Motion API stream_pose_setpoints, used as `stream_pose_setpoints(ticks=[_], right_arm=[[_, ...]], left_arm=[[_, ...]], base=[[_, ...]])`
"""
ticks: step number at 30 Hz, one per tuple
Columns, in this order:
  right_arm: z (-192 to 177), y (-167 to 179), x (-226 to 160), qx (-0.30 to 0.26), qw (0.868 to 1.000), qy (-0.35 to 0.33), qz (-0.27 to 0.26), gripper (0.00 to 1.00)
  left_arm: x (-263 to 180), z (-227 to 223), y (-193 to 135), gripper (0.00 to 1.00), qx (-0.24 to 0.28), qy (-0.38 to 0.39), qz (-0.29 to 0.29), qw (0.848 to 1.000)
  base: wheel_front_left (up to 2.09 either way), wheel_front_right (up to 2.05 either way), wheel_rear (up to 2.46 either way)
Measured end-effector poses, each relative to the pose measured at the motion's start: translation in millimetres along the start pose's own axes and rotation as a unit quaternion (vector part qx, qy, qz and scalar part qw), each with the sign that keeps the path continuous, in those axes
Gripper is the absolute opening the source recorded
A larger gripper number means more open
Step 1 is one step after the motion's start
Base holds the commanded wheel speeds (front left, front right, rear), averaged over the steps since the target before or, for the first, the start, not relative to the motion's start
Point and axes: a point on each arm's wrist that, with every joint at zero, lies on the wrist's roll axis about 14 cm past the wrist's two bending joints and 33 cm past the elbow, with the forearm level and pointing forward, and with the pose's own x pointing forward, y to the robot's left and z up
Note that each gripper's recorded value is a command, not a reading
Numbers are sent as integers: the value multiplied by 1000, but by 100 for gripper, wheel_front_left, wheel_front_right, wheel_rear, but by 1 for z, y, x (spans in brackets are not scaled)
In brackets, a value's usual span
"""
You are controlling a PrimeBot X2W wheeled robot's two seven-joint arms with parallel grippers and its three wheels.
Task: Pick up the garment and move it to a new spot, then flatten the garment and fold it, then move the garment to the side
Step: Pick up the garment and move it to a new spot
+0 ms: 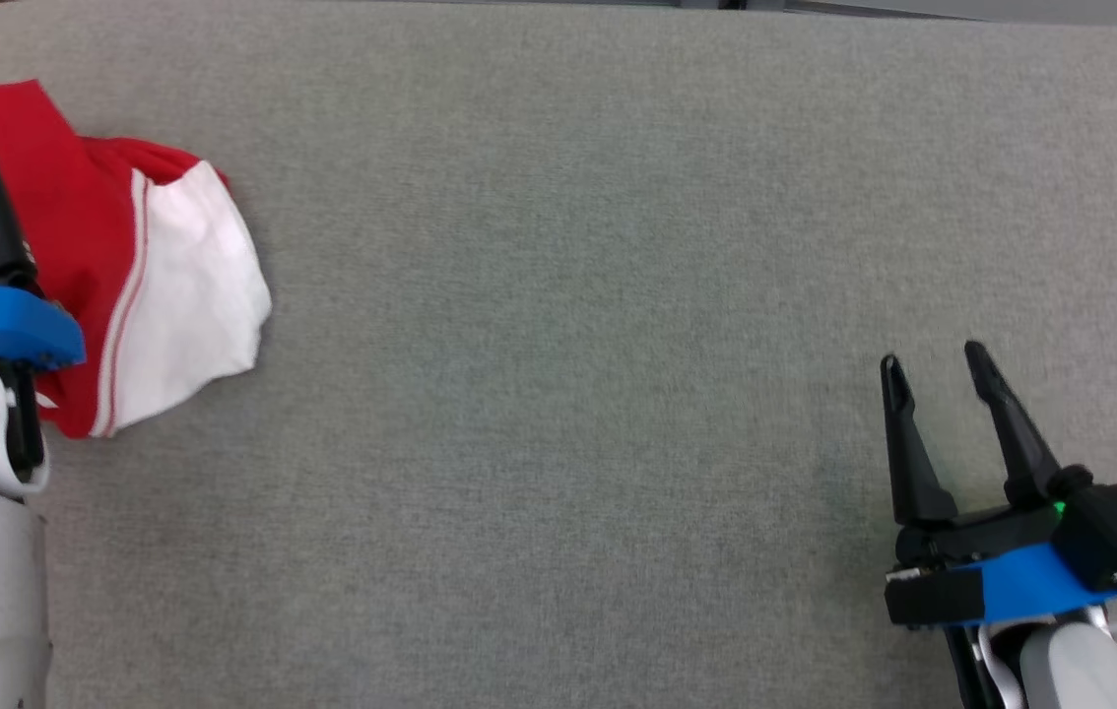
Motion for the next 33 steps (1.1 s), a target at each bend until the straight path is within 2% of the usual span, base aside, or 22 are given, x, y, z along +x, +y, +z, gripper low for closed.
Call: stream_pose_setpoints(ticks=[6,11,14,16,20,21,22,23,27,33], right_arm=[[1,-20,0,-12,1000,-3,-25,100],[5,-27,-2,-17,999,-8,-35,100],[7,-27,-2,-17,999,-9,-35,100],[8,-24,-2,-15,999,-12,-31,100],[11,-19,-3,-14,999,-15,-25,100],[12,-19,-3,-14,999,-15,-25,100],[12,-18,-3,-13,1000,-15,-24,100],[12,-18,-4,-13,1000,-15,-24,100],[18,-16,-6,-11,999,-21,-23,100],[28,-11,-15,-8,999,-31,-20,100]], left_arm=[[23,-59,-10,100,12,107,-22,994],[12,-101,-17,100,22,201,-44,978],[-5,-129,-14,100,9,278,-38,960],[-20,-147,-12,100,0,346,-34,938],[-25,-150,-14,100,-10,382,-35,923],[-25,-149,-14,78,-11,385,-36,922],[-24,-147,-14,26,-10,384,-37,923],[-25,-146,-15,0,-12,384,-38,922],[-24,-135,-14,0,-9,364,-42,931],[-9,-85,-9,0,-1,273,-49,961]], base=[[0,0,0],[0,0,0],[0,0,0],[0,0,0],[0,0,0],[0,0,0],[0,0,0],[0,0,0],[0,0,0],[0,0,0]])
